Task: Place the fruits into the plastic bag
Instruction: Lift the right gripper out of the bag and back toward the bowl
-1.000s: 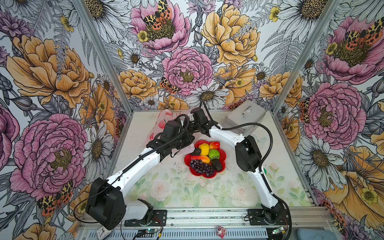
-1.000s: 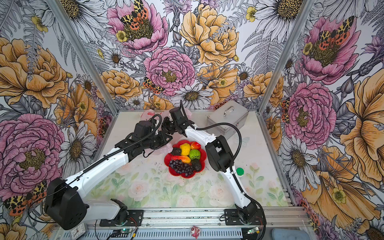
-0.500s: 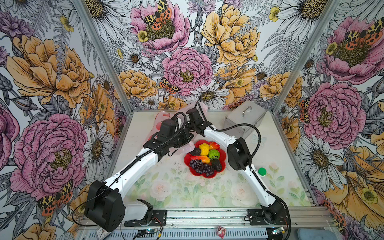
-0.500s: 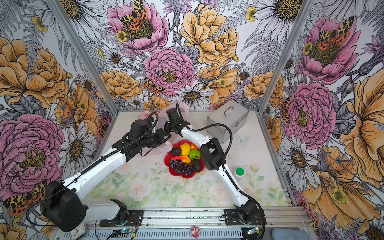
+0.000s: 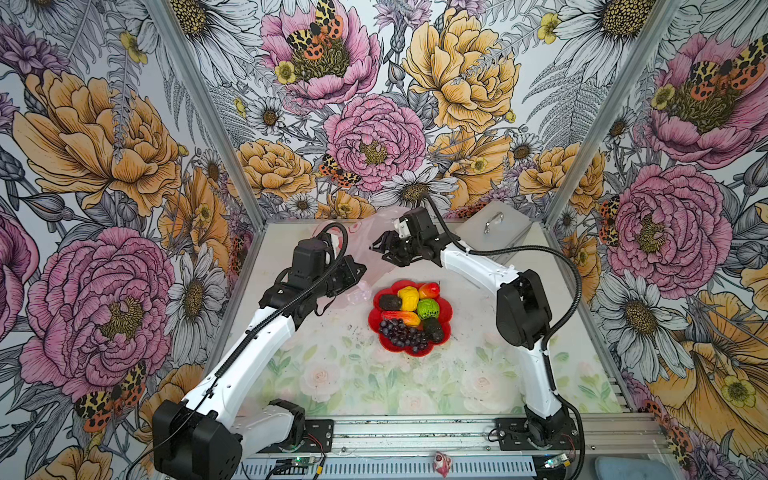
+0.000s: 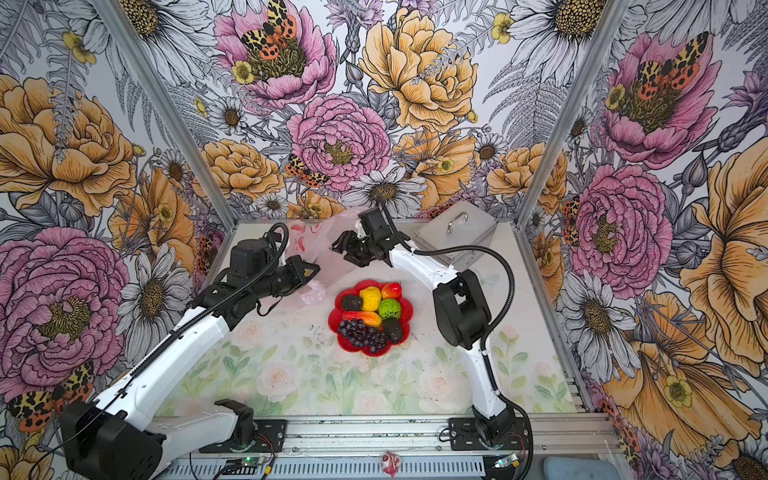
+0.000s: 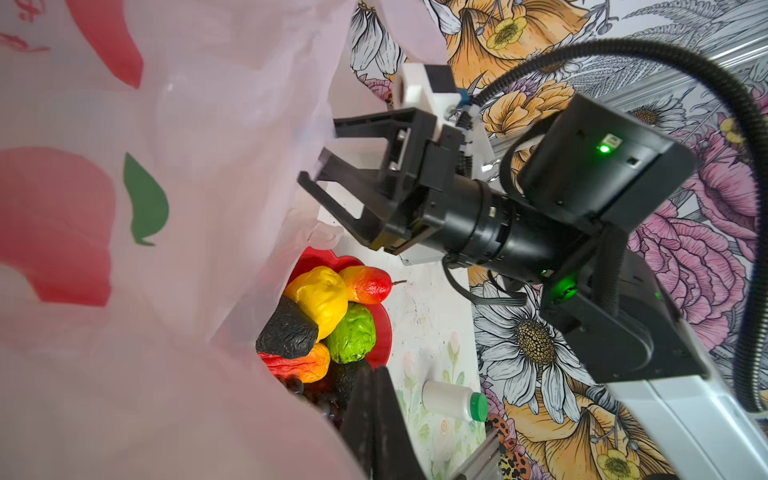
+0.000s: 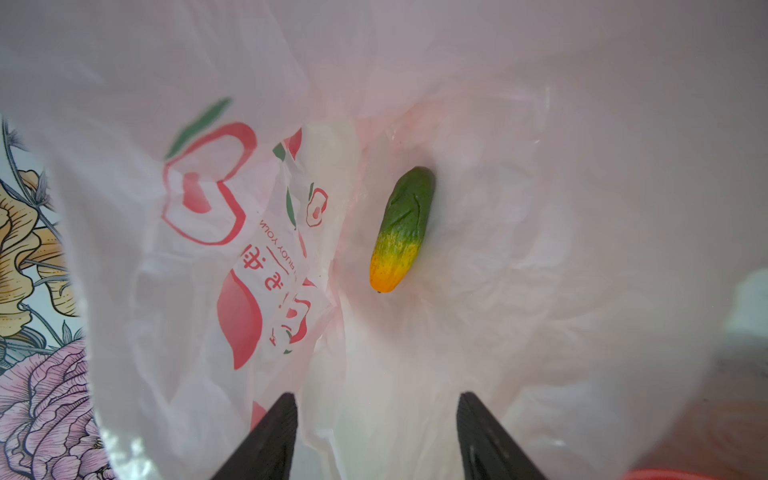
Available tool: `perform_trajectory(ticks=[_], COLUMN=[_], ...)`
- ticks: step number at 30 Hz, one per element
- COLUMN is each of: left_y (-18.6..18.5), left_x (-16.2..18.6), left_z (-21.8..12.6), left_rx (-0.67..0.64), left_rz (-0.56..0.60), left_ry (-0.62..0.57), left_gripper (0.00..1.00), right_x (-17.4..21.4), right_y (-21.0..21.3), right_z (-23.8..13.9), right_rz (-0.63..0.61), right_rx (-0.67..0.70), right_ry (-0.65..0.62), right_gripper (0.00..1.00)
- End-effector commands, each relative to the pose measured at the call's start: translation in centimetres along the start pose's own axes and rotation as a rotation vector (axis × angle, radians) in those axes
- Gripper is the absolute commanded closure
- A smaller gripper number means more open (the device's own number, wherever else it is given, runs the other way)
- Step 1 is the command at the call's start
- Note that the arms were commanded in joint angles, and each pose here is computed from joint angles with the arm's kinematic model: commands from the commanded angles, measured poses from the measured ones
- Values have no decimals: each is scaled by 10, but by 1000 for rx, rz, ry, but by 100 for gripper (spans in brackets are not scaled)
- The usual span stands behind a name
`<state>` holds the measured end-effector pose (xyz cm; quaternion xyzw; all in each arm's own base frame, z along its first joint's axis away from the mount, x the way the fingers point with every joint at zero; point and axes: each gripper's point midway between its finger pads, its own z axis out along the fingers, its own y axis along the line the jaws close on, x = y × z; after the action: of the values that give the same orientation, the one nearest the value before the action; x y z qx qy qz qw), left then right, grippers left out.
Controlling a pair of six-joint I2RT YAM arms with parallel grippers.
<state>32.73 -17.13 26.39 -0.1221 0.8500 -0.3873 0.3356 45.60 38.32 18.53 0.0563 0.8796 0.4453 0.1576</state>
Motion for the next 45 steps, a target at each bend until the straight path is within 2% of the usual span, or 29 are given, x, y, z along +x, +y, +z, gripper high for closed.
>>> perform_trajectory(ticks=[1, 7, 14, 23, 30, 35, 39, 41, 42, 45], left_y=[14, 19, 23, 27, 33, 37, 39, 39, 38, 33], left_x=[9, 5, 5, 5, -1, -6, -11, -16, -19, -27], left_z=[-8, -21, -29, -36, -43, -45, -44, -44, -43, -39], left_rx=[-21, -36, -49, -65, -77, -80, -90, -98, -100, -93], left_rz=[6, 10, 3, -5, -11, -23, -25, -18, -14, 1], left_ry=[29, 10, -1, 5, 0, -12, -18, -29, -34, -41], left_gripper=[100, 100, 100, 100, 100, 100, 100, 100, 100, 100], right_x=[3, -2, -22, -44, -47, -53, -60, -61, -63, -68], right_y=[9, -21, -34, -45, -50, -47, -41, -38, -40, -38], right_z=[-35, -83, -94, -91, -75, -73, -87, -96, -101, -118], right_rz=[-116, -299, -498, -568, -555, -528, -534, -541, -540, -536], right_rx=[40, 247, 375, 481, 456, 453, 478, 498, 514, 545], right_ry=[-29, -56, -19, 12, 33, 11, -37, -60, -71, -120], right_gripper=[37, 31, 20, 21, 27, 44, 75, 95, 100, 100])
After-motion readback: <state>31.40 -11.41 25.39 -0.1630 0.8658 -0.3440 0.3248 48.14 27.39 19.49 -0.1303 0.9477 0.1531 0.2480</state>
